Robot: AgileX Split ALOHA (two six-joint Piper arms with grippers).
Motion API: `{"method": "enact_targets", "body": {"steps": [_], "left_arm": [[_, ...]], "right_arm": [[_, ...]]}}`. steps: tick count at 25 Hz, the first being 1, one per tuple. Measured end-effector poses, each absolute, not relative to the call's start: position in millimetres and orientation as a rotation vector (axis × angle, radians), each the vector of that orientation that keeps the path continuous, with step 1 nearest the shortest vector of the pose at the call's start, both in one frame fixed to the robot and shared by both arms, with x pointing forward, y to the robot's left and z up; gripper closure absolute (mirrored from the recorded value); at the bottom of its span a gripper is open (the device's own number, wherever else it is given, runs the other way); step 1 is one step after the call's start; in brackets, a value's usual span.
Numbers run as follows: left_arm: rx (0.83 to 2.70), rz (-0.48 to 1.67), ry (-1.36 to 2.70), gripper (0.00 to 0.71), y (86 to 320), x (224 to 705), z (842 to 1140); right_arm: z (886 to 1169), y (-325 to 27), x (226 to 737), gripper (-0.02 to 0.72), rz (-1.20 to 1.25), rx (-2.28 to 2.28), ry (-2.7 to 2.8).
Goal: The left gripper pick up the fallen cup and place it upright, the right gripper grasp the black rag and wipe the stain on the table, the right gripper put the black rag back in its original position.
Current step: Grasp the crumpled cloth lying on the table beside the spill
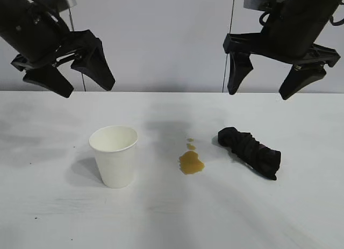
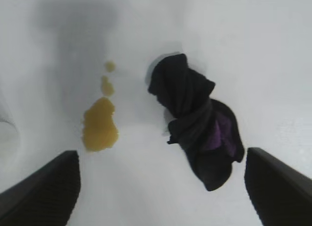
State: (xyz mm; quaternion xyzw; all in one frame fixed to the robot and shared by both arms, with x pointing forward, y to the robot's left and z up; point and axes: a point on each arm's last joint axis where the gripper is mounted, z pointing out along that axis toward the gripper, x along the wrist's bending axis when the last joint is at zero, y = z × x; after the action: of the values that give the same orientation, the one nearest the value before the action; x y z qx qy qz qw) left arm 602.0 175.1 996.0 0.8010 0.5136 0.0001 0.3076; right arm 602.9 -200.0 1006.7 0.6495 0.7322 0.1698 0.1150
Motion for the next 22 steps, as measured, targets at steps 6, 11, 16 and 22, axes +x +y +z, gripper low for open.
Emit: {"method": "enact_targets", "body": {"steps": [6, 11, 16, 22], "left_arm": [[2.123, -0.014, 1.359, 0.017, 174.8, 601.1, 996.0], [2.122, -0.015, 1.360, 0.017, 174.8, 601.0, 996.0], [2.122, -0.015, 1.360, 0.017, 174.8, 601.0, 996.0], [2.122, -0.015, 1.360, 0.017, 174.8, 601.0, 996.0]], "right_arm": [[959.4, -196.8, 620.0, 0.089, 0.420, 1.913, 2.174], [925.9, -195.3, 625.2, 0.168, 0.344, 1.943, 2.211], [901.6, -194.2, 628.4, 0.292, 0.305, 1.962, 2.228], [893.0, -191.9, 630.3, 0.587, 0.318, 2.003, 2.219]]}}
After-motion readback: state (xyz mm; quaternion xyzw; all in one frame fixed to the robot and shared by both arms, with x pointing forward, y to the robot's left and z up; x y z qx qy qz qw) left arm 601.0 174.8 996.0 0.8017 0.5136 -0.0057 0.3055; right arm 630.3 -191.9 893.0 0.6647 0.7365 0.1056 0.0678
